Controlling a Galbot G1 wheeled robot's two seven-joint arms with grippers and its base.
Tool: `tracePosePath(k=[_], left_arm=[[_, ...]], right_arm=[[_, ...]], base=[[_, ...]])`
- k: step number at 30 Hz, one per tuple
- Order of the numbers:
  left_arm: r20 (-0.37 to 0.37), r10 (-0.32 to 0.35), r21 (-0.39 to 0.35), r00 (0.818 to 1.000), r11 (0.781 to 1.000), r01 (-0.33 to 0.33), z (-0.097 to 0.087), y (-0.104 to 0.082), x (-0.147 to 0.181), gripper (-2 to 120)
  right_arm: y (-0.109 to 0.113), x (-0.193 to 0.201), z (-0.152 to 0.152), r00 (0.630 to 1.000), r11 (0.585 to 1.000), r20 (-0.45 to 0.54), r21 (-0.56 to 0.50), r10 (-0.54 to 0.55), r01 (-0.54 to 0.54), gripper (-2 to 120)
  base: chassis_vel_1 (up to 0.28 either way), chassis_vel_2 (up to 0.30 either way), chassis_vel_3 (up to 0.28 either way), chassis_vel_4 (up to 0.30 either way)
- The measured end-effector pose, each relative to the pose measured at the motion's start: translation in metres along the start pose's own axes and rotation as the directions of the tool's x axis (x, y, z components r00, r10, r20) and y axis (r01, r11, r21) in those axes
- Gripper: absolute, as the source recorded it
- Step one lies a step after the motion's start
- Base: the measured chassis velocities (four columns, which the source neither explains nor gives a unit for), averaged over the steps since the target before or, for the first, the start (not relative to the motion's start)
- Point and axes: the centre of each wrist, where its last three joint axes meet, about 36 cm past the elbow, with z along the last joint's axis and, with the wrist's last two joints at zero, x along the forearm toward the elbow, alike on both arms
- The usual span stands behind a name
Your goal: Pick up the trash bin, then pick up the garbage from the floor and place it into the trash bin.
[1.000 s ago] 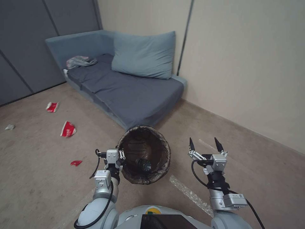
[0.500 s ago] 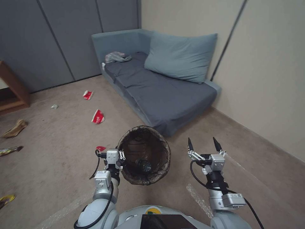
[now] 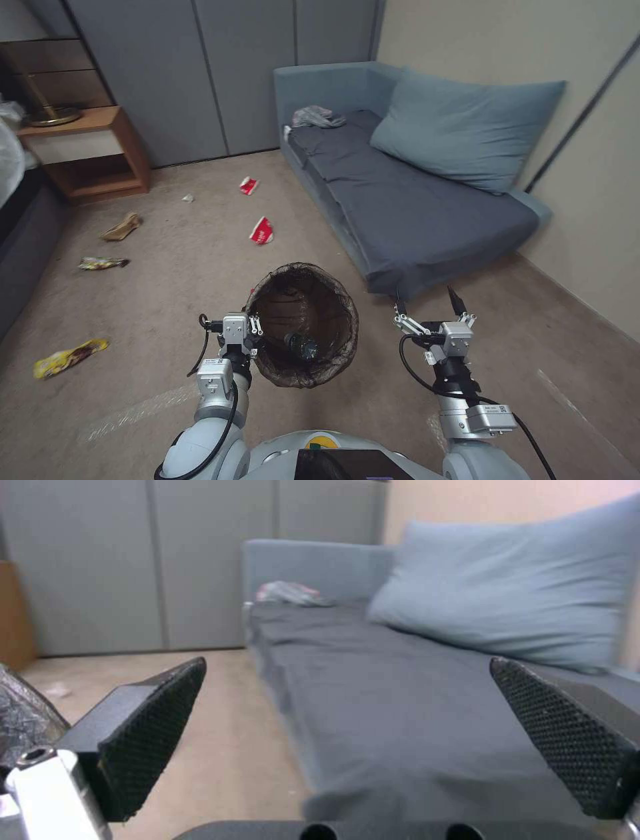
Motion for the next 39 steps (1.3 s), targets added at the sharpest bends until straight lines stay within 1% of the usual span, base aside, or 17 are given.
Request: tracePosePath(k=[24,39], left_arm=[[0.005,-0.005,0.001,1.0,1.0,0.005,-0.0007,0.0012,-0.0004,3],[0.008,-0.009,-0.013,1.0,1.0,0.009,0.0019,0.0019,-0.0025,3]], right_arm=[[-0.0005,-0.0011,-0.0009,1.0,1.0,0.003,0.005,-0.004,0.004,100],[-0.0014,-0.0035,-0.0012,1.0,1.0,0.009,0.012,-0.015,0.015,100]], base=[[0.128,0.132,0.122,0.125],[0.112,0.111,0.106,0.115]])
